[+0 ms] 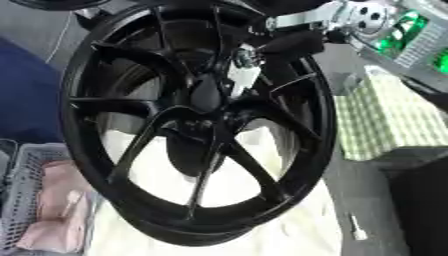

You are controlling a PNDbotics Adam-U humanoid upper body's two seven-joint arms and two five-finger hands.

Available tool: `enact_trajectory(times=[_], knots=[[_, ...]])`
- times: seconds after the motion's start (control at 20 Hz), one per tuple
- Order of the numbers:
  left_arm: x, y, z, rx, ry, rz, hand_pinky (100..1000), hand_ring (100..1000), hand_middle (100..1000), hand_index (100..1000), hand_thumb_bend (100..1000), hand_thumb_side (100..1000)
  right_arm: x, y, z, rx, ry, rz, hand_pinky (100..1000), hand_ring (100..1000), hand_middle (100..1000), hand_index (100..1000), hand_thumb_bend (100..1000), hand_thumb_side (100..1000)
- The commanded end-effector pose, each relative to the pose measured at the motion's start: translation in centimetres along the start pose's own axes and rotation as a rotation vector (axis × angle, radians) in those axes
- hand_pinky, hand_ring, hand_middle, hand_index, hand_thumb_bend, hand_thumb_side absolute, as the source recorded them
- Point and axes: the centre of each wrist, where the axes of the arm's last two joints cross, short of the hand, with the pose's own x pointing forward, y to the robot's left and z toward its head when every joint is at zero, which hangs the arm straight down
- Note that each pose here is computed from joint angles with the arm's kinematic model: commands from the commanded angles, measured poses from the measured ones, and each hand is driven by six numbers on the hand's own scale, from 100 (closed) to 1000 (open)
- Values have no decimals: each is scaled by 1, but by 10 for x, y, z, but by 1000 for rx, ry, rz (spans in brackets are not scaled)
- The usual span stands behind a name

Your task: Pull the pin out of the wheel hub.

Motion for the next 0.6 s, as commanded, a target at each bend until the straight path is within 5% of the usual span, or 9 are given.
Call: enact_trajectory(times=[0.05, 0.6], knots=[[6, 0, -5, -19, -27, -6, 717, 645, 618, 791, 100, 657, -2, -9, 9, 52, 100, -39, 949, 1000, 916, 1000, 100, 859], [6, -1, -4, -20, -24, -3, 718, 645, 619, 792, 100, 657, -5, -8, 9, 44, 123, -55, 949, 1000, 906, 1000, 100, 868]])
